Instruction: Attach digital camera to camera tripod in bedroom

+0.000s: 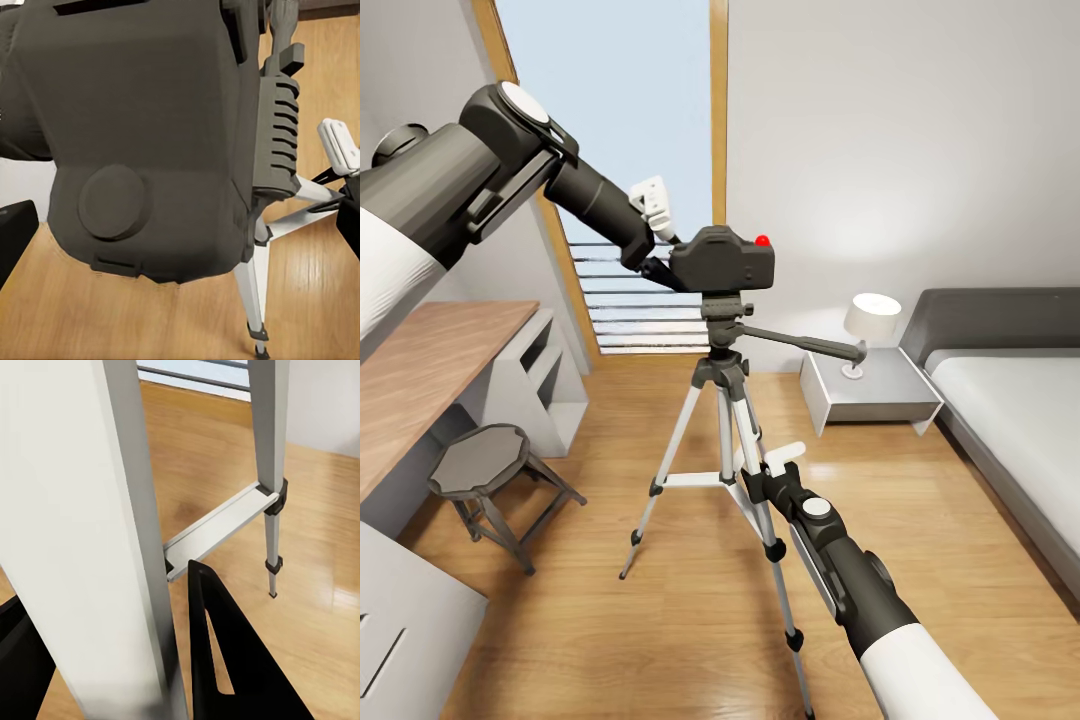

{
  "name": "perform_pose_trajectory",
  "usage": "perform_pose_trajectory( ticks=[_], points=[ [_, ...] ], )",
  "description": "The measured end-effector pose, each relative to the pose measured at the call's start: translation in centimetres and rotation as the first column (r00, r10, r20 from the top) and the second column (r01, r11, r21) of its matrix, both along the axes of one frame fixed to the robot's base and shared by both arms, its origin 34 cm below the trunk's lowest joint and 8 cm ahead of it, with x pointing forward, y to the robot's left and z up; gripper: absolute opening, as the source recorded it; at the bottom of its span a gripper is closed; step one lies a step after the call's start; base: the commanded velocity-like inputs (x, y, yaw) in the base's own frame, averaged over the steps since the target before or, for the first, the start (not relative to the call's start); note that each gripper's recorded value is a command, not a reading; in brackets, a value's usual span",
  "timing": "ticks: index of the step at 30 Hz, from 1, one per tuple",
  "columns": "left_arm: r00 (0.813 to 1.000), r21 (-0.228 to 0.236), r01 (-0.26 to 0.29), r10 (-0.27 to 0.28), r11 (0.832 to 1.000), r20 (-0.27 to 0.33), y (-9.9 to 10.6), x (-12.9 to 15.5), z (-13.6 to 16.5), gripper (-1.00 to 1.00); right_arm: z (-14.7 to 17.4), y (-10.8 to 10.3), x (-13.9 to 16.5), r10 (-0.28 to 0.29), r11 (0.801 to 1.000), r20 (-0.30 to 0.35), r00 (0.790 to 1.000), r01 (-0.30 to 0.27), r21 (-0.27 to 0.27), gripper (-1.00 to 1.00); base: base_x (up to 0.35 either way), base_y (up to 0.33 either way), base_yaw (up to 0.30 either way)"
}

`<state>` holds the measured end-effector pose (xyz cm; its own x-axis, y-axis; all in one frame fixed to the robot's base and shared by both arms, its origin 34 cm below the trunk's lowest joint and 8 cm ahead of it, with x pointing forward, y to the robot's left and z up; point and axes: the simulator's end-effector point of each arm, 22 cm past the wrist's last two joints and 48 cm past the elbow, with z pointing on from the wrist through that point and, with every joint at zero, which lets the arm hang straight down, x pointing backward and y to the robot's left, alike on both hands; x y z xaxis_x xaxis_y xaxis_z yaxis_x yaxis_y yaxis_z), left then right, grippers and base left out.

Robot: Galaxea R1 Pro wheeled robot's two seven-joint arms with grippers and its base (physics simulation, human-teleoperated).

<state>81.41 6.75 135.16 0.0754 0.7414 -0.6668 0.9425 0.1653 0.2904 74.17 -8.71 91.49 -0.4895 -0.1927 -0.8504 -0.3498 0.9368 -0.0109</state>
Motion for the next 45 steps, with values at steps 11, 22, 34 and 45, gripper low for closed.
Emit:
perform_pose_trajectory(
  ticks=[11, 22, 34, 45],
  points=[
    [0.999, -0.061, -0.033, 0.034, 0.998, 0.008, 0.6, 0.7, 1.7, 1.0, 0.0, 0.0, 0.0, 0.001, 1.0, 0.001, 1.0, -0.001, -0.001, -1.0, 0.0, 0.0, 0.0],
    [0.983, -0.307, -0.18, 0.184, 0.935, -0.015, 4.9, 3.5, 7.9, 1.0, 0.0, 0.0, 0.0, 0.001, 1.0, 0.0, 1.0, -0.001, -0.001, -1.0, 0.0, 0.0, 0.0],
    [0.861, -0.337, -0.509, 0.463, 0.792, -0.211, 18.0, 6.2, 5.7, 1.0, 0.0, 0.0, 0.0, -0.001, 1.0, 0.0, 1.0, 0.001, 0.0, -1.0, 0.0, 0.0, 0.0],
    [0.435, 0.021, -0.869, 0.784, 0.494, -0.442, 32.3, 5.1, -18.2, 1.0, 0.0, 0.0, 0.0, 0.001, 1.0, 0.0, 1.0, -0.001, -0.001, -1.0, 0.0, 0.0, 0.0]
  ],
)
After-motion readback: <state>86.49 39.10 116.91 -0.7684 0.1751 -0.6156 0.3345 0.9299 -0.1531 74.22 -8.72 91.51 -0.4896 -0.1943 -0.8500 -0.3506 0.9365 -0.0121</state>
